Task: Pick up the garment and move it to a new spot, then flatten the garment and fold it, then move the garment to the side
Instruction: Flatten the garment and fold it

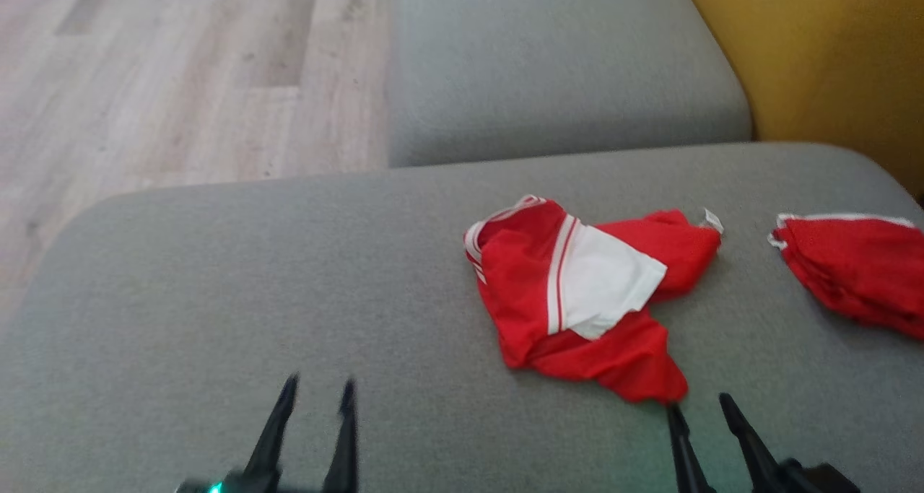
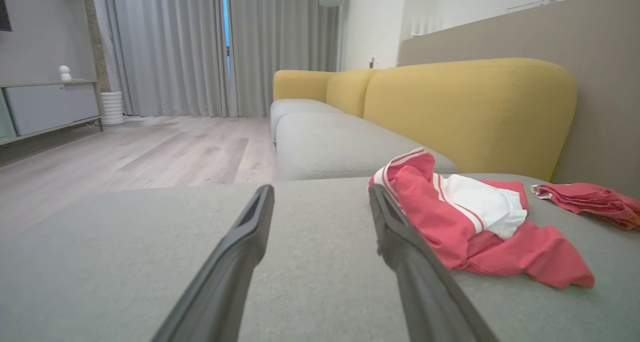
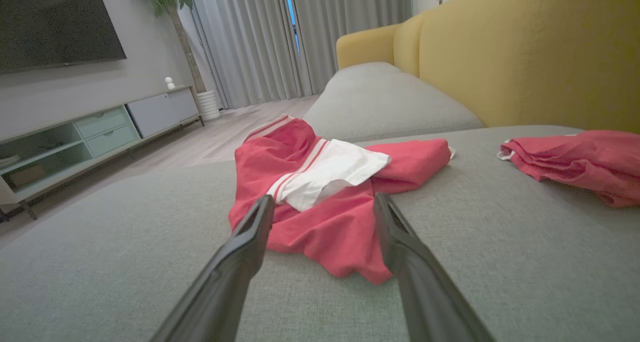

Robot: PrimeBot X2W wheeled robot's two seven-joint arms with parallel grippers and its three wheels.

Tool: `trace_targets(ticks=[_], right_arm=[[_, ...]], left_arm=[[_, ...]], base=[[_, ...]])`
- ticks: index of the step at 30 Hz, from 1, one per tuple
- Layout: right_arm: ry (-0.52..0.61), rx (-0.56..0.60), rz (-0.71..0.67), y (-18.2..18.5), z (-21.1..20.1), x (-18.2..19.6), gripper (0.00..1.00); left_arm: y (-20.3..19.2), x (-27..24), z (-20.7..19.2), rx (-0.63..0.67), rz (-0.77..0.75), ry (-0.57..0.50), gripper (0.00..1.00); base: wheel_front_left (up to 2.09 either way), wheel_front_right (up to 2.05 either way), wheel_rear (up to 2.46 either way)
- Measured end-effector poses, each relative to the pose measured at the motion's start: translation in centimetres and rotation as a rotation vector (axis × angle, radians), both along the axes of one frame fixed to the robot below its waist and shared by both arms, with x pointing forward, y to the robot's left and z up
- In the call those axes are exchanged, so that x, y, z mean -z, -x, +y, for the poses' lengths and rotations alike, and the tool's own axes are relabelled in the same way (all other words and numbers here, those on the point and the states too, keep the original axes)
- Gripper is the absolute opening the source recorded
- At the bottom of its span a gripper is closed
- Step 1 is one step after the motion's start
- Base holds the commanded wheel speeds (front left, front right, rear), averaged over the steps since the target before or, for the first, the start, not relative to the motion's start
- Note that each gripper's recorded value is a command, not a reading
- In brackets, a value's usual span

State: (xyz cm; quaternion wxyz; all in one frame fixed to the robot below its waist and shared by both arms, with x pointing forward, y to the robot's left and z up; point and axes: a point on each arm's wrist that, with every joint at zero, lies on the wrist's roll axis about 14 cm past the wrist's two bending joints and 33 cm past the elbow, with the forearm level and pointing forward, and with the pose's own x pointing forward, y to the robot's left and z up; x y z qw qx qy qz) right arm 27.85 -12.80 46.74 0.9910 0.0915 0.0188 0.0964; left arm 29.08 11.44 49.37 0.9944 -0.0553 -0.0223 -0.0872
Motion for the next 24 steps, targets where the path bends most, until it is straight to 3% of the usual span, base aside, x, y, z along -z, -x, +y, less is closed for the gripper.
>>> trace_targets(ticks=[9,17,24], right_arm=[[0.008,0.011,0.011,-2.2,-0.1,0.0,1.00],[0.015,0.029,0.050,-4.6,-0.7,0.9,1.00],[0.035,0.054,0.069,-7.8,-1.9,1.7,1.00]], left_arm=[[-8.1,-1.1,-9.7,0.347,-0.039,-0.148,1.00],[-15.3,-3.1,-15.0,0.496,-0.102,-0.250,1.00],[-20.8,1.2,-17.5,0.567,0.030,-0.367,1.00]], base=[[0.00,0.00,0.00],[0.00,0.00,0.00],[0.00,0.00,0.00]])
